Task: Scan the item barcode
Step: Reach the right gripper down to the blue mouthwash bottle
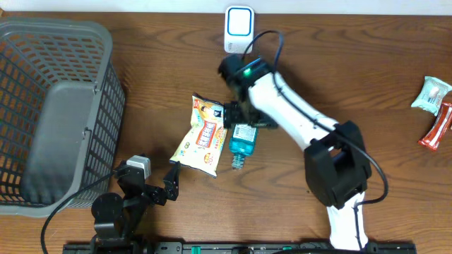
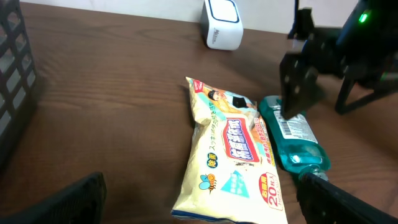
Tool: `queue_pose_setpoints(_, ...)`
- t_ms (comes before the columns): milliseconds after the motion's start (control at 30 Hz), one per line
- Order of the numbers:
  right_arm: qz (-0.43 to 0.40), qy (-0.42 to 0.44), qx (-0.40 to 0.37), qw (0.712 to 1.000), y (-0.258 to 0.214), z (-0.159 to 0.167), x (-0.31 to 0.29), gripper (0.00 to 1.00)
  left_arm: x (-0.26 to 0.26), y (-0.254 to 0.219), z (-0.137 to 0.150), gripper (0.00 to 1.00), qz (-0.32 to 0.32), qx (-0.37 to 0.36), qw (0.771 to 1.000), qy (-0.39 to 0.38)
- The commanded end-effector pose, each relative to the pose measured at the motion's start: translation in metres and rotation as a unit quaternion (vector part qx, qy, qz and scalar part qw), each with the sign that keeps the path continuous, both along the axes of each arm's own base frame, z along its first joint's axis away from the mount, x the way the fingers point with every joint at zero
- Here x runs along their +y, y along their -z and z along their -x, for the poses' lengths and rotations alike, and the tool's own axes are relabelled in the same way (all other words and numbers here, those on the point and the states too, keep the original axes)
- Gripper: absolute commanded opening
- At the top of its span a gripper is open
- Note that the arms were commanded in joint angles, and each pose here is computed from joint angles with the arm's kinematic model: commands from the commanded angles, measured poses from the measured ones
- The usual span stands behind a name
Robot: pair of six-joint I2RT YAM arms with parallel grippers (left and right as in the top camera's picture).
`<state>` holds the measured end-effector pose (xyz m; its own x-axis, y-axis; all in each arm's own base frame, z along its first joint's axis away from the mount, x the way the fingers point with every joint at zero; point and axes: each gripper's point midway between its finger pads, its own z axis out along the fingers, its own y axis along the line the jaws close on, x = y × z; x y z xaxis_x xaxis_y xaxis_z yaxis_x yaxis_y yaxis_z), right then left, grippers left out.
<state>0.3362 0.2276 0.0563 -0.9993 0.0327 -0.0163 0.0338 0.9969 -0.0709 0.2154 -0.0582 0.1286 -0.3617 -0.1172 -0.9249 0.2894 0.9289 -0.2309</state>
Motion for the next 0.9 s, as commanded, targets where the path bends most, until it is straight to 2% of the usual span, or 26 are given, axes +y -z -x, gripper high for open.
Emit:
queue_pose_setpoints(0, 0.075, 0.005, -0.060, 0.995, 0.008, -0.001, -0.005, 0.99, 0.001, 0.010, 0.001, 0.98, -0.007, 0.012, 1.000, 0.001)
queue_pose_setpoints(67, 0.099, -0.020, -0.082, 0.991, 0.014, 0.004, 0.001, 0.99, 0.001, 0.010, 0.001, 0.98, -0.007, 0.012, 1.000, 0.001)
queue_pose_setpoints(200, 0.113, -0.032, -0.086, 0.989, 0.022, 0.007, 0.005, 0.91, 0.001, 0.010, 0.001, 0.98, -0.007, 0.012, 1.000, 0.001)
queue_pose_setpoints(333, 0.128, -0.035, -0.070, 0.989, 0.040, 0.009, 0.002, 0.73, 0.001, 0.010, 0.001, 0.98, -0.007, 0.012, 1.000, 0.001)
queue_pose_setpoints(433, 0.142, -0.042, -0.047, 0.988, 0.055, 0.015, -0.002, 0.73, 0.001, 0.010, 0.001, 0.98, -0.007, 0.012, 1.000, 0.001)
queue_pose_setpoints(467, 0.149, -0.047, -0.030, 0.987, 0.064, 0.019, -0.005, 0.76, 0.001, 0.010, 0.001, 0.98, -0.007, 0.012, 1.000, 0.001)
queue_pose_setpoints(567, 0.159, -0.051, -0.009, 0.986, 0.076, 0.026, -0.007, 0.73, 0.001, 0.010, 0.001, 0.98, -0.007, 0.012, 1.000, 0.001)
queue_pose_setpoints(600, 0.161, -0.052, 0.002, 0.986, 0.082, 0.030, -0.008, 0.64, 0.001, 0.010, 0.001, 0.98, -0.007, 0.012, 1.000, 0.001)
queue_pose_setpoints(867, 0.157, -0.061, 0.009, 0.986, 0.084, 0.030, -0.007, 0.35, 0.001, 0.010, 0.001, 0.98, -0.007, 0.012, 1.000, 0.001)
